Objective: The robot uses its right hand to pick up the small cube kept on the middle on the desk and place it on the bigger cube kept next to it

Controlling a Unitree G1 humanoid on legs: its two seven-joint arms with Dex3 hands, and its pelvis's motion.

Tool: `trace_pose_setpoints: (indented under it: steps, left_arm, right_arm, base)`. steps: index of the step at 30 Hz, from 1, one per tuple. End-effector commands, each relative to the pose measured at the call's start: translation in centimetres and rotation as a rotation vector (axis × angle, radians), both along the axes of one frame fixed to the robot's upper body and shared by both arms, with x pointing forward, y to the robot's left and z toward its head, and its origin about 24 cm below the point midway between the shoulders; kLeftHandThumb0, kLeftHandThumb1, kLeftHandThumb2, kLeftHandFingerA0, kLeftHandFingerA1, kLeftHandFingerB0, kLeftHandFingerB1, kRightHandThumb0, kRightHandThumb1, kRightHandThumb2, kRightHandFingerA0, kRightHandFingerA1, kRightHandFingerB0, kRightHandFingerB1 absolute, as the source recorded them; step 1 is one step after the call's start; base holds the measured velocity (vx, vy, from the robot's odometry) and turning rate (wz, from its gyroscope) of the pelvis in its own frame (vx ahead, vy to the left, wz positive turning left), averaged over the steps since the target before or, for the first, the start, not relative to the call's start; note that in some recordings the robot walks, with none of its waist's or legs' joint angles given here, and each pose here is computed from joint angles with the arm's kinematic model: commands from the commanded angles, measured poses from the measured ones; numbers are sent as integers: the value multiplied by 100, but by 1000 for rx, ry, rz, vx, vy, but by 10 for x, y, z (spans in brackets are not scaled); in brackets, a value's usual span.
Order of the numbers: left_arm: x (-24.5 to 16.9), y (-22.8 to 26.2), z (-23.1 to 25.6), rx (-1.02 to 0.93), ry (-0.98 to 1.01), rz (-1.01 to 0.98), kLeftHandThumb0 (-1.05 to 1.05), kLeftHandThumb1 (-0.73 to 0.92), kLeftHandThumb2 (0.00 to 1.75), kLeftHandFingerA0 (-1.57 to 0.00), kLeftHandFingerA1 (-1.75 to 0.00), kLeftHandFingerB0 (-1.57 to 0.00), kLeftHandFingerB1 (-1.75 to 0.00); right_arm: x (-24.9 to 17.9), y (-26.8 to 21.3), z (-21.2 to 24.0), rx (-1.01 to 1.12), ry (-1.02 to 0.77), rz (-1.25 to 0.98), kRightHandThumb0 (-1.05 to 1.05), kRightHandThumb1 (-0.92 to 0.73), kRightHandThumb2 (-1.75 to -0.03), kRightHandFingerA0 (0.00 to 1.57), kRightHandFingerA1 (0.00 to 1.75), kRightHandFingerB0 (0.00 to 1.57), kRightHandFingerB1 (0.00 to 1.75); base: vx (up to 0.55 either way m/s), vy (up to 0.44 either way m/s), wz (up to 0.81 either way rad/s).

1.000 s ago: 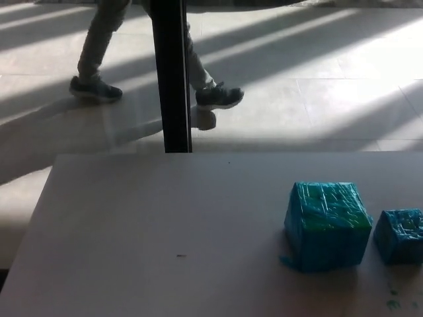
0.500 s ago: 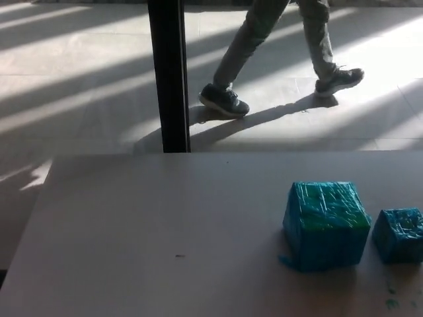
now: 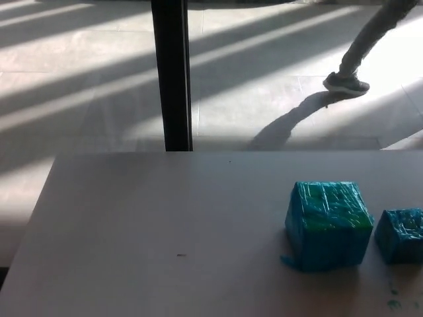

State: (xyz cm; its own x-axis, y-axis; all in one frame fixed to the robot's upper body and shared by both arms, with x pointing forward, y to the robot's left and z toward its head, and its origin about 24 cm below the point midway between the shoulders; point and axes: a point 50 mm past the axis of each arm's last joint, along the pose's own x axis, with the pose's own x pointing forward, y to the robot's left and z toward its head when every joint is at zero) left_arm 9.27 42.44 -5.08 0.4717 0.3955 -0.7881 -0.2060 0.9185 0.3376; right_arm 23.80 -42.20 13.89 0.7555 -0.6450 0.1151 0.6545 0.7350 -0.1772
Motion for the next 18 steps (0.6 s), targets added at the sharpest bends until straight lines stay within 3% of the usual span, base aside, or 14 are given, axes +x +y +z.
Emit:
trace_pose_setpoints:
  steps: [1, 3, 6, 8, 9, 10, 11, 12, 13, 14, 15, 16, 17, 18]
  left_arm:
    - [-1, 9, 10, 29, -15, -12, -72, 67, 60, -61, -91, -58, -69]
    - [-1, 9, 9, 32, -9, -4, -72, 55, 99, -42, -67, -42, -59]
    - [0, 9, 10, 31, -4, -27, -72, 68, 61, -47, -63, -48, -48]
    - [0, 9, 11, 18, -24, -26, -73, 67, 61, -52, -67, -56, -55]
    - [0, 9, 11, 24, -16, -30, -73, 68, 61, -42, -67, -49, -56]
    - [0, 9, 11, 25, -15, -31, -73, 68, 61, -42, -67, -49, -56]
    - [0, 9, 11, 34, -9, -33, -76, 56, 101, -42, -65, -42, -58]
    - [-1, 9, 10, 47, 0, -36, -76, 56, 101, -42, -65, -42, -58]
    - [-1, 9, 10, 36, -9, -23, -74, 67, 60, -50, -63, -52, -51]
    - [-1, 9, 10, 49, 0, -40, -75, 68, 61, -49, -63, -52, -53]
    - [-1, 9, 9, 48, 2, -33, -74, 56, 101, -42, -64, -45, -58]
    - [-1, 9, 9, 35, -7, -15, -74, 55, 99, -44, -65, -43, -57]
    - [-1, 9, 9, 34, -6, -23, -72, 68, 61, -45, -61, -48, -48]
    - [-1, 9, 10, 36, -6, -27, -72, 68, 61, -41, -62, -49, -50]
  right_arm:
    - [25, 47, 20, -94, 83, 288, -69, -64, -95, 36, 60, 14, 45]
    - [30, 59, 22, -183, 150, 369, -63, -82, -64, 29, 47, 13, 27]
    - [38, 78, 21, -266, 219, 520, -66, -84, -64, 20, 44, 6, 26]
    - [44, 93, 17, -312, 287, 573, -73, -63, -104, 0, 42, 3, 28]
    - [45, 97, 14, -322, 293, 585, -75, -79, -66, 9, 38, 10, 18]
    - [45, 97, 14, -324, 296, 587, -75, -79, -66, 9, 38, 10, 18]
    - [46, 100, 11, -310, 296, 599, -71, -81, -64, 10, 38, 10, 19]
    - [48, 103, 8, -290, 296, 617, -71, -81, -64, 10, 38, 10, 19]
    - [50, 106, 6, -266, 292, 632, -71, -60, -99, 2, 47, 7, 30]
    - [51, 108, 5, -271, 296, 633, -72, -80, -65, 12, 40, 9, 24]
    - [53, 110, 5, -286, 306, 635, -75, -79, -65, 11, 41, 10, 21]
    - [55, 110, 4, -323, 330, 635, -74, -60, -101, 6, 50, 3, 30]
    - [58, 111, 4, -369, 366, 636, -75, -78, -65, 15, 43, 10, 21]
    - [60, 111, 5, -392, 378, 636, -79, -61, -97, 14, 54, 4, 33]
  base:
    - [0, 0, 0]
    - [0, 0, 0]
    - [0, 0, 0]
    - [0, 0, 0]
    - [0, 0, 0]
    - [0, 0, 0]
    - [0, 0, 0]
    - [0, 0, 0]
    - [0, 0, 0]
    - [0, 0, 0]
    - [0, 0, 0]
    - [0, 0, 0]
    - [0, 0, 0]
    - [0, 0, 0]
